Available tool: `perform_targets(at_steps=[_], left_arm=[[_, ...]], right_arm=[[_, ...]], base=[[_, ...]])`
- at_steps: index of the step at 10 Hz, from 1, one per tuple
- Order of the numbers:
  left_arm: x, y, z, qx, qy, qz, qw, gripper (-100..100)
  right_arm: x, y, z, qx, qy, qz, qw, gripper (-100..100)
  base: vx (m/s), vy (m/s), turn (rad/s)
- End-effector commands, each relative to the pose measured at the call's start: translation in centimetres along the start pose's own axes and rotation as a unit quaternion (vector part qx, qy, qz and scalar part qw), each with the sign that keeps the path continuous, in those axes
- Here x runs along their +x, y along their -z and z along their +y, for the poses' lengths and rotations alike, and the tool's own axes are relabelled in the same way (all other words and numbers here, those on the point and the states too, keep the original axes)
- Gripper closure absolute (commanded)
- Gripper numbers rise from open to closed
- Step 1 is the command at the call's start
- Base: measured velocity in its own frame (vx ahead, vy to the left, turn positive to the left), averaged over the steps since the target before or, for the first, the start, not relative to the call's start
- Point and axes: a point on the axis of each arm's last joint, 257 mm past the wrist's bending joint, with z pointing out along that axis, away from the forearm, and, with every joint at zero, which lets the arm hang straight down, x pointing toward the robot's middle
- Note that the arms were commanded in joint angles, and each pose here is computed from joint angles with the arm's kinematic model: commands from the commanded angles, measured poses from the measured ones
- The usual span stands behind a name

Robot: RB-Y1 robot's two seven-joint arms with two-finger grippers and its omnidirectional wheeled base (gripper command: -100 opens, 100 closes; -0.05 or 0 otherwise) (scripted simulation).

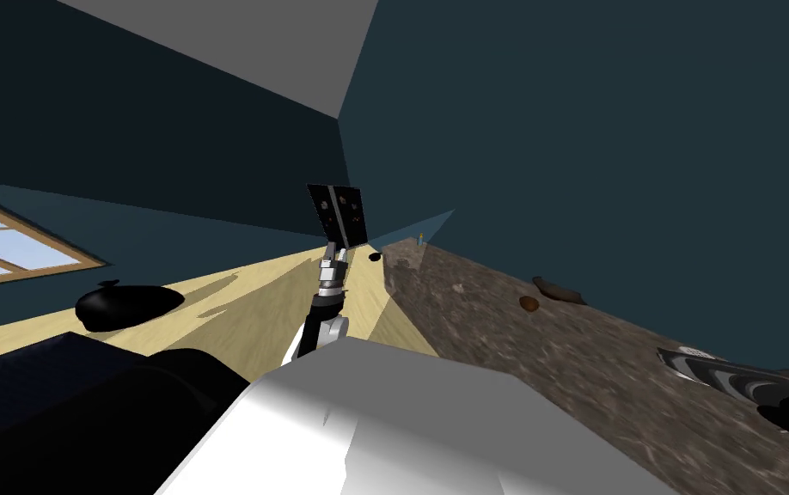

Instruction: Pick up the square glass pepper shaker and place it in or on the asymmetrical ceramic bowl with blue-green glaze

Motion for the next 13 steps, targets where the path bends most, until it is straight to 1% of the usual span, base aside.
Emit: perform_targets(at_steps=[1, 6, 9, 10, 12, 13], left_arm=[[0.0, 0.0, 0.0, 0.0, 0.0, 0.0, 1.0, 0], [0.0, 0.0, 0.0, 0.0, 0.0, 0.0, 1.0, 0], [0.0, 0.0, 0.0, 0.0, 0.0, 0.0, 1.0, 0], [0.0, 0.0, 0.0, 0.0, 0.0, 0.0, 1.0, 0], [0.0, 0.0, 0.0, 0.0, 0.0, 0.0, 1.0, 0], [0.0, 0.0, 0.0, 0.0, 0.0, 0.0, 1.0, 0]], right_arm=[[0.1, 0.2, -1.6, 0.016, -0.024, 0.003, 0.9996, 100], [0.5, 0.7, -5.3, 0.056, -0.091, 0.007, 0.9942, 100], [0.7, 1.0, -7.2, 0.076, -0.124, 0.008, 0.9894, 100], [0.8, 1.3, -8.2, 0.087, -0.139, 0.007, 0.9864, 100], [0.9, 1.6, -9.4, 0.1, -0.154, 0.007, 0.9831, 100], [0.7, 1.4, -8.8, 0.094, -0.147, 0.007, 0.9846, 100]], base=[[-0.035, -0.153, 0.43], [-0.006, -0.172, 0.375], [-0.005, -0.142, 0.312], [-0.033, -0.154, 0.361], [-0.052, -0.169, 0.299], [-0.029, -0.069, 0.077]])
